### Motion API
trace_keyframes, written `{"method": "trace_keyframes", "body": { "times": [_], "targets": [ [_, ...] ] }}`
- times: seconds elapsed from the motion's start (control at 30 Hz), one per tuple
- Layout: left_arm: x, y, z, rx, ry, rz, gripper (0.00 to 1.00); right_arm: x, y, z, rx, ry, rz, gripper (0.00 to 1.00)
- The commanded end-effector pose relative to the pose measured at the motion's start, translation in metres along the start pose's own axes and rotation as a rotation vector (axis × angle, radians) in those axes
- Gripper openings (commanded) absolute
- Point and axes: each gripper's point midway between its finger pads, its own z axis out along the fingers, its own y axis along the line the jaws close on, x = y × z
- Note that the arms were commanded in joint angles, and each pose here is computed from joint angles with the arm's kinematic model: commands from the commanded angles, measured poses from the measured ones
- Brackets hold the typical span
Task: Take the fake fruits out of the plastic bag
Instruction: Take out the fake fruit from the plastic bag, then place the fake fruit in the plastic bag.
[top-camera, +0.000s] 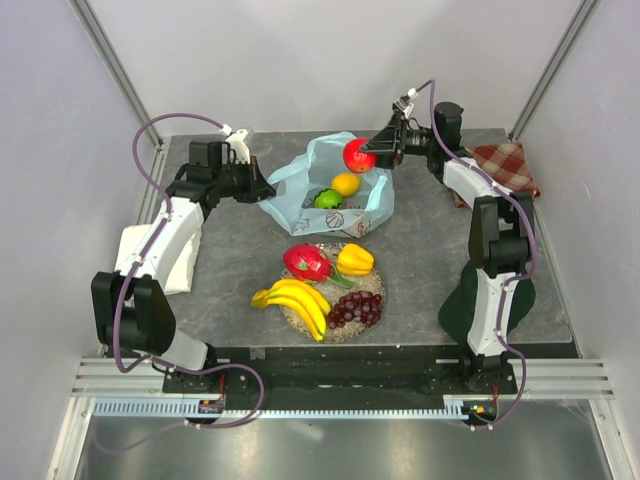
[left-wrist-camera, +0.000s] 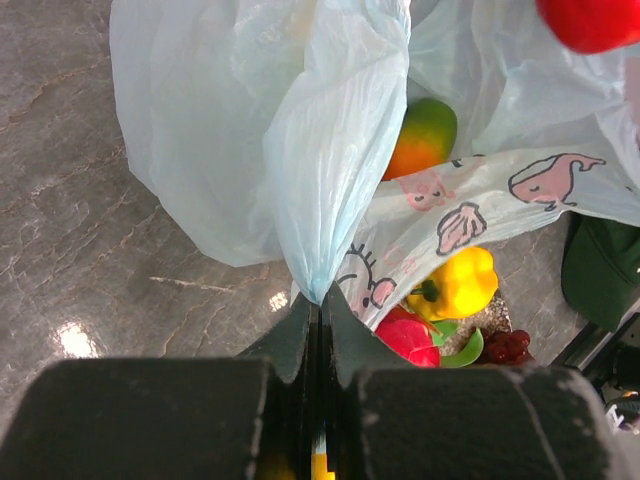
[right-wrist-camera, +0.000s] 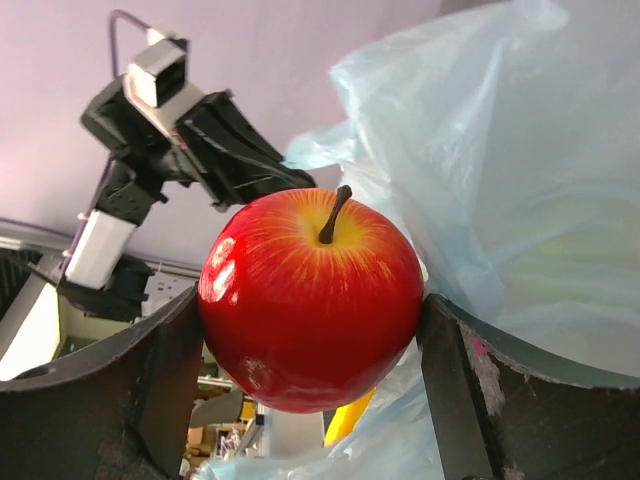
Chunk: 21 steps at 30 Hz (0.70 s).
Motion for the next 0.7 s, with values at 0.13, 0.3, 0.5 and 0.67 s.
{"method": "trace_keyframes", "body": {
  "times": [0.13,0.3,0.5,0.67],
  "targets": [
    [-0.024,0.006,-0.007,-0.035,-0.065,0.096,0.02,-0.027,0.065,-0.007,-0.131,-0.006,-0.234,0.63],
    [-0.028,0.020,-0.009,-0.104,-0.068,0.131,0.02,-0.050,0.055,-0.025,-0.051,-0.074,-0.282,0.60],
    [-0.046,0.064,-0.031,-0.263,-0.125,0.072,0.02,-0.079,-0.017,-0.077,0.177,-0.223,-0.258,0.61],
    [-0.051,0.054,-0.034,-0.192,-0.133,0.096,0.02,-0.061,-0.015,-0.069,0.183,-0.150,-0.262,0.61]
  ]
}}
